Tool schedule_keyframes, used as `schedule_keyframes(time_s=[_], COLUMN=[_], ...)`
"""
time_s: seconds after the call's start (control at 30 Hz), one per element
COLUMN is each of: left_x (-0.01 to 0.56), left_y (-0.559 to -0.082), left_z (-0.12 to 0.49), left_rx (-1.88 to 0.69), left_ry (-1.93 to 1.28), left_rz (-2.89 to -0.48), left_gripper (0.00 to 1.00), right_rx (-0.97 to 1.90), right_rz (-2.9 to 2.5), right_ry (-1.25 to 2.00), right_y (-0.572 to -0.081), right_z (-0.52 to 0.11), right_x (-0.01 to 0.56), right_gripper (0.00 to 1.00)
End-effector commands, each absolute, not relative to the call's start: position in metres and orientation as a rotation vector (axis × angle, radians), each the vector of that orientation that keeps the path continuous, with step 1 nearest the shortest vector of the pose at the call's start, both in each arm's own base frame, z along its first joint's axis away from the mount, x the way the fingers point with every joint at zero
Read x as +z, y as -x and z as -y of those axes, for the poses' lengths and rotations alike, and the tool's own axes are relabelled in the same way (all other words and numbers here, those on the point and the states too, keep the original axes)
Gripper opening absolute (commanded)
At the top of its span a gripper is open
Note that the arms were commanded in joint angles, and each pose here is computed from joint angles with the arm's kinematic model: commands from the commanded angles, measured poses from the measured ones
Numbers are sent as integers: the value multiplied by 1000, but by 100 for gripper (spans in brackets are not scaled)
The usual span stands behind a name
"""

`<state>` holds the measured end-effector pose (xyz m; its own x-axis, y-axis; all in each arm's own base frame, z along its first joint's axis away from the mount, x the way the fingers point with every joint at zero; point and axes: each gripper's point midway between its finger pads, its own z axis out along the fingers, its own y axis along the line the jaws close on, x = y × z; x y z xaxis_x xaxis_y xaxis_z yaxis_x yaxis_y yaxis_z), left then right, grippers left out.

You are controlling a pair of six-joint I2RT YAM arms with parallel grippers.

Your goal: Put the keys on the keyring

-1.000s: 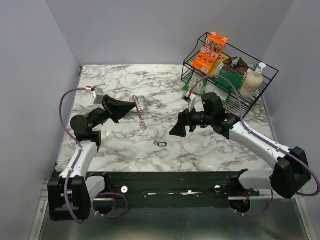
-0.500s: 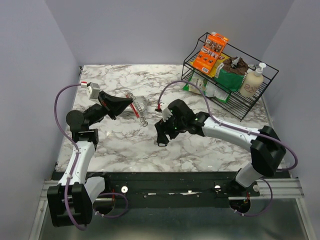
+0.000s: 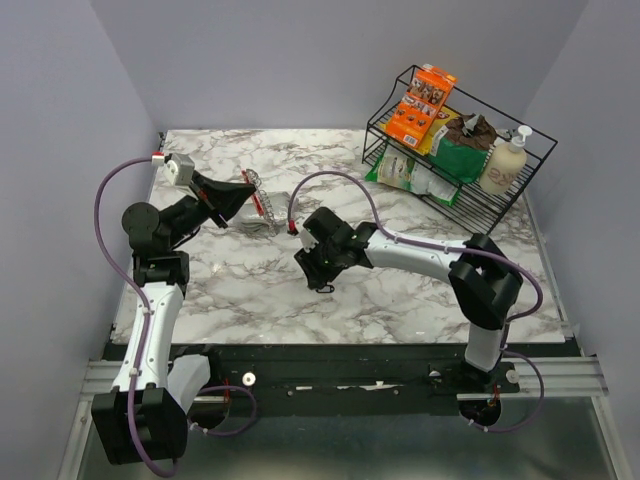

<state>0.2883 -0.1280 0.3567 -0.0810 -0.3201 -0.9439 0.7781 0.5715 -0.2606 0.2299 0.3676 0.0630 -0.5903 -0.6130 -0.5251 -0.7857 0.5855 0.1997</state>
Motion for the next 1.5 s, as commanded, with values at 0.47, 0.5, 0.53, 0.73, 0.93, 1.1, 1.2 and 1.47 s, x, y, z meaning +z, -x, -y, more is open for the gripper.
schedule_keyframes(time_s=[0.47, 0.5, 0.53, 0.73, 0.93, 1.1, 1.2, 1.47], left_x=[355, 355, 354, 354, 352, 352, 350, 350], left_y=[-289, -289, -289, -286, -285, -284, -284, -282], left_z=[124, 124, 124, 126, 127, 127, 127, 128], left_rx=[-929, -932, -932, -953, -957, -960, -963, -960], left_ry=[-419, -420, -421, -424, -431, -430, -429, -442], left_rz=[-1374, -1374, -1375, -1364, -1357, -1354, -1357, -1355], left_gripper=[0, 0, 0, 0, 0, 0, 0, 0], right_rx=[475, 472, 469, 440, 447, 439, 442, 457], right_rz=[-2497, -2501, -2502, -2506, -2497, -2500, -2496, -2458], right_ry=[1178, 1176, 1176, 1165, 1154, 1149, 1149, 1130], right_y=[-223, -224, -224, -227, -229, -231, -230, -230], right_z=[-372, -372, -372, -370, -373, -374, -374, -370], right_x=[22, 21, 20, 15, 17, 13, 14, 29], right_gripper=[35, 35, 35, 35, 29, 14, 7, 0])
